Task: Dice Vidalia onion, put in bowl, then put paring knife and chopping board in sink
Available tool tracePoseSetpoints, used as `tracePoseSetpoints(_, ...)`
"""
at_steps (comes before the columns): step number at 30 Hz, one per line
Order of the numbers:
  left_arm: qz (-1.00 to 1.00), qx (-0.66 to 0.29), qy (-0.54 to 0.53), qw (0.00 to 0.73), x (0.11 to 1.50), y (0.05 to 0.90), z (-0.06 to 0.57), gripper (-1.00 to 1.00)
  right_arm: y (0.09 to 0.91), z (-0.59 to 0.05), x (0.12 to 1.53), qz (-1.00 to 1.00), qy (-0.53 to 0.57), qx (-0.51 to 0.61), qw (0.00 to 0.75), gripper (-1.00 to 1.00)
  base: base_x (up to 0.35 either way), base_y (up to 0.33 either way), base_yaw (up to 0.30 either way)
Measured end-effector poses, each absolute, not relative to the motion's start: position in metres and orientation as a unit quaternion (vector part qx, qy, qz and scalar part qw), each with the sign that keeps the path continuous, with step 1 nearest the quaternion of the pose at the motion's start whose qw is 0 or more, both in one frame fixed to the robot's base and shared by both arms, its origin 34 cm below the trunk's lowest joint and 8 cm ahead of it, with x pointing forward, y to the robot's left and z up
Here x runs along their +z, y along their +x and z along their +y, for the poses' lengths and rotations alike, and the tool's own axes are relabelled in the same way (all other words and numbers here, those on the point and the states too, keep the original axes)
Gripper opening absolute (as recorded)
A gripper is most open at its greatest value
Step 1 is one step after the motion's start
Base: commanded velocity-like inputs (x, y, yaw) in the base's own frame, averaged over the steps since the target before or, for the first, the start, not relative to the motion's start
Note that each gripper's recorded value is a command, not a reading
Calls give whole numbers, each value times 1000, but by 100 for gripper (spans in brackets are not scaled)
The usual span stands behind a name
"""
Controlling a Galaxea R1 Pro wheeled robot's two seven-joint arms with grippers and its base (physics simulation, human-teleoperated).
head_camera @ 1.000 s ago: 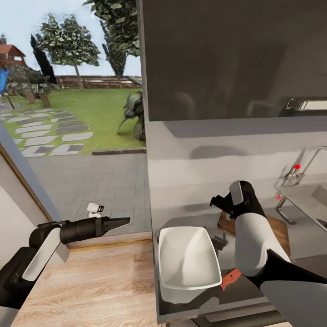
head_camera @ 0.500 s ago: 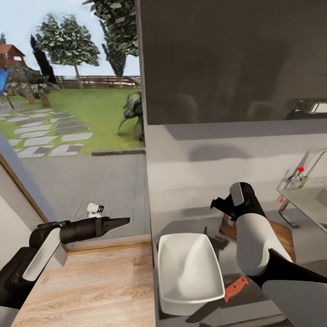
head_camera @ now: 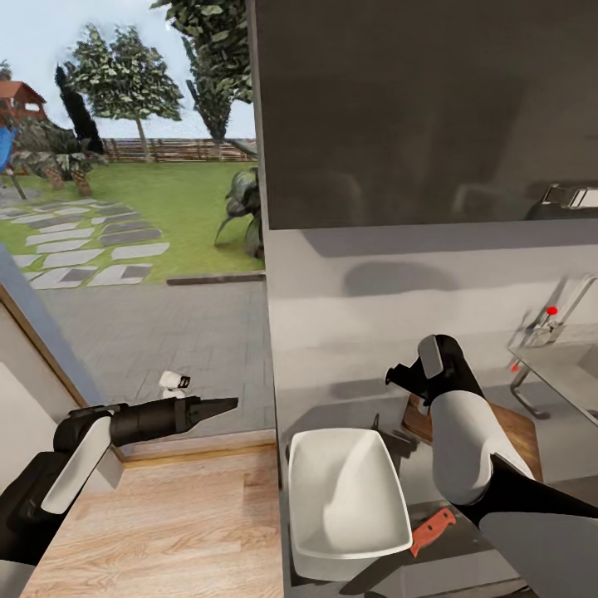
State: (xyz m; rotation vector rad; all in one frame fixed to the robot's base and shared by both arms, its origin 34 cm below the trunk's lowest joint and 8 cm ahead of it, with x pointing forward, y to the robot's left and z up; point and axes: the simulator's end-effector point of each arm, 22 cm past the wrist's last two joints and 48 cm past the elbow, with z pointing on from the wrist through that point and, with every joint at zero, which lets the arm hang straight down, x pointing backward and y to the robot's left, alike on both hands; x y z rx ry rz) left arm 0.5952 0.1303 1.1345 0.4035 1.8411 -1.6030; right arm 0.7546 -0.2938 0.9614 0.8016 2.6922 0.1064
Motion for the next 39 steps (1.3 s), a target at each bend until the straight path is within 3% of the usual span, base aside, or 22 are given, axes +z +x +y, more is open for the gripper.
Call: tracePoseSetpoints(39, 704, -612, 154, 327, 1134, 595, 131, 100, 746, -302, 949, 949, 279, 29, 146, 100, 26, -21, 0)
